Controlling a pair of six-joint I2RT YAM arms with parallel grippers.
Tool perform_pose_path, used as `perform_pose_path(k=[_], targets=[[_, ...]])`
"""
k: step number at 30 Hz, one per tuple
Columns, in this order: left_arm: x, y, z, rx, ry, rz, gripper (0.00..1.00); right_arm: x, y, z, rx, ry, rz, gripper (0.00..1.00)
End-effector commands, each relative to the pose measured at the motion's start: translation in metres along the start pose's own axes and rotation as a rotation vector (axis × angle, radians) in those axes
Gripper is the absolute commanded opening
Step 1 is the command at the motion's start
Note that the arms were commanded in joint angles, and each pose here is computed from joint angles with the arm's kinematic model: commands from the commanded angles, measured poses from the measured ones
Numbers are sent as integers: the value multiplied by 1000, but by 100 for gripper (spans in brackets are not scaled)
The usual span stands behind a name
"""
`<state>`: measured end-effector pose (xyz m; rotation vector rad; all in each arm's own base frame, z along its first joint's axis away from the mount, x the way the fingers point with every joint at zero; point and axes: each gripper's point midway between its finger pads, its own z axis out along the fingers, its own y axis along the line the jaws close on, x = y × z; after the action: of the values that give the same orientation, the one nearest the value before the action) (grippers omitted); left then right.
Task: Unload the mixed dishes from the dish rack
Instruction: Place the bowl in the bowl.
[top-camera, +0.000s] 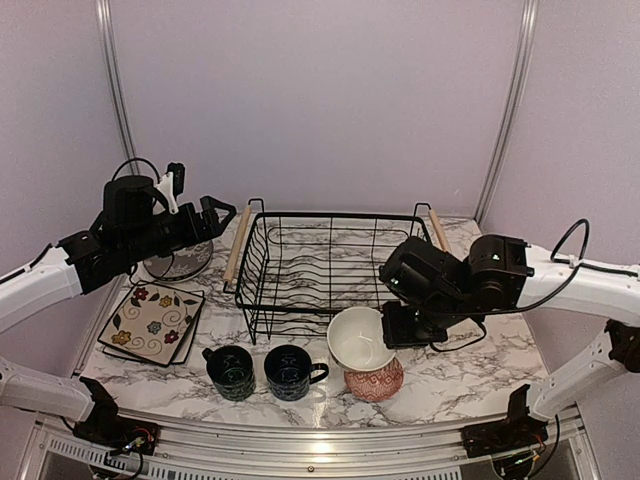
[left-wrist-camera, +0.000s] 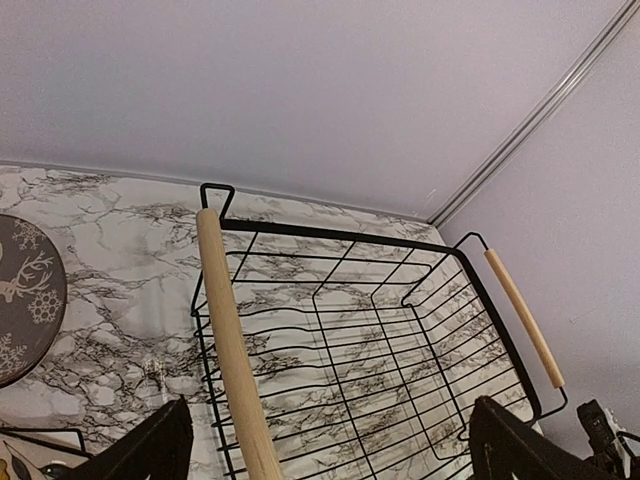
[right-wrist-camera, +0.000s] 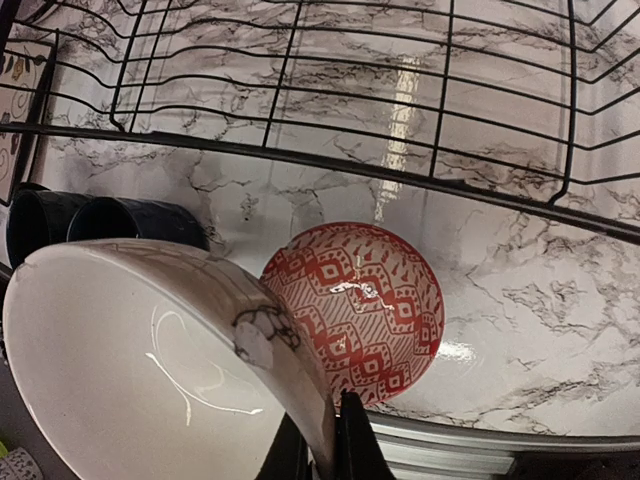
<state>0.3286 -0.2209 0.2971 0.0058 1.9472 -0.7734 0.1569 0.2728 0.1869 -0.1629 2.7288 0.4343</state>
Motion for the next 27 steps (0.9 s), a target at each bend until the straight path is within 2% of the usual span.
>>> perform_pose_path(k=[1, 13, 23, 27], targets=[[0, 7, -11, -9, -31, -2, 99, 11, -7, 2, 50, -17, 37, 0], [8, 14, -28, -6, -46, -34, 99, 33, -27, 20, 96, -29, 118, 0], [19, 19, -20, -18, -12, -34, 99, 41, -32, 20, 66, -23, 173, 0], [14, 15, -19, 3, -34, -40, 99, 42, -29, 22, 46, -24, 223, 0]])
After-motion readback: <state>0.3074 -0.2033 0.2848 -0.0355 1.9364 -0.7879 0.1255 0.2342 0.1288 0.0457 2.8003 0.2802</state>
